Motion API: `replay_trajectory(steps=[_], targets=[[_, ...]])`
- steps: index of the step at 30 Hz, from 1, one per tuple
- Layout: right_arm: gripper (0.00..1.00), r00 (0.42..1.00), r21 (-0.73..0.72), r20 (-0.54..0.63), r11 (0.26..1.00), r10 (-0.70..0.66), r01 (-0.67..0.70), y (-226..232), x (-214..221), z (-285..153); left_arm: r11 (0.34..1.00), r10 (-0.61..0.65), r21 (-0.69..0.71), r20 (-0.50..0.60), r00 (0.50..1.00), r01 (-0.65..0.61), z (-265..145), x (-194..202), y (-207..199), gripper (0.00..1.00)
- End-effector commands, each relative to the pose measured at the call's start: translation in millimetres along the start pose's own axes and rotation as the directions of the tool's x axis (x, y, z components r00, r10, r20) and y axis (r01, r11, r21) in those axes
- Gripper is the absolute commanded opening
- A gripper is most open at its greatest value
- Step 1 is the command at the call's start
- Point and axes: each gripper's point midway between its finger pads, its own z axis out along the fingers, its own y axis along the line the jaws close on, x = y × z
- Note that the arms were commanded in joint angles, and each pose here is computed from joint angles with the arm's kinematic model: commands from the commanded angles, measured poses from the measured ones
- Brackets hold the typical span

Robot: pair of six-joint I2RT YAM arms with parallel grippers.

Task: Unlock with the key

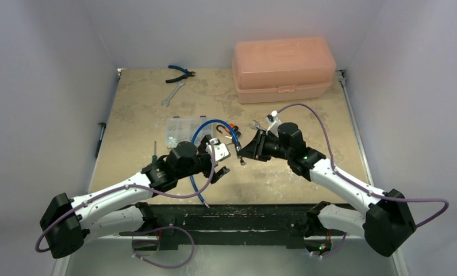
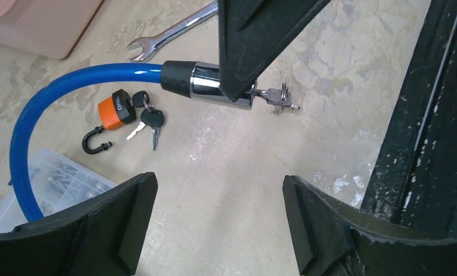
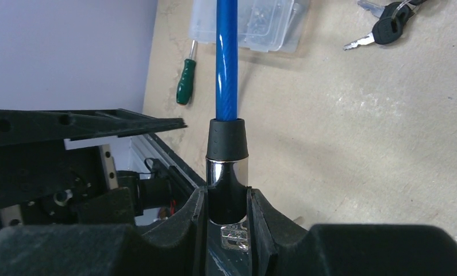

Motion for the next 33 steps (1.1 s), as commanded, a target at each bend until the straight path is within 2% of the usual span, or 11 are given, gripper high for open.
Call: replay_trajectory(steps=[1,5,10,15,19,23,31,33], targets=[[0.0,1.0,-0.07,0.019,0.997,-0.013,0.014,16,-8,2,0.988,0.145,0.05,0.021,0.989,-0.146,11,-4,-2,0.85],[0.0,1.0,-0.048,0.029,0.999,-0.01,0.011,10,-9,1,0.992,0.123,0.007,0.014,0.992,-0.123,14,2,4,0.84],[0.0,0.994,0.029,0.108,1.0,0.009,-0.012,-10,-21,-13,0.989,0.068,-0.133,-0.003,0.998,-0.068,6,3,26,0.82],[0.0,0.982,0.11,0.187,0.992,0.036,-0.058,-38,-37,-34,0.924,-0.175,-0.354,-0.056,0.983,0.145,-9,8,55,0.82],[0.0,0.979,0.157,0.199,0.985,0.04,-0.072,-48,-36,-41,0.831,-0.363,-0.467,-0.048,0.931,0.3,-22,20,62,0.83],[0.0,0.974,0.19,0.222,0.977,0.051,-0.095,-56,-35,-47,0.709,-0.51,-0.572,-0.012,0.86,0.412,-36,38,66,0.83],[0.0,0.968,0.2,0.244,0.974,0.053,-0.103,-58,-35,-55,0.483,-0.659,-0.746,0.035,0.751,0.459,-59,94,70,0.81],[0.0,0.968,0.199,0.244,0.975,0.054,-0.104,-58,-34,-55,0.467,-0.682,-0.749,0.032,0.73,0.47,-56,107,64,0.8]])
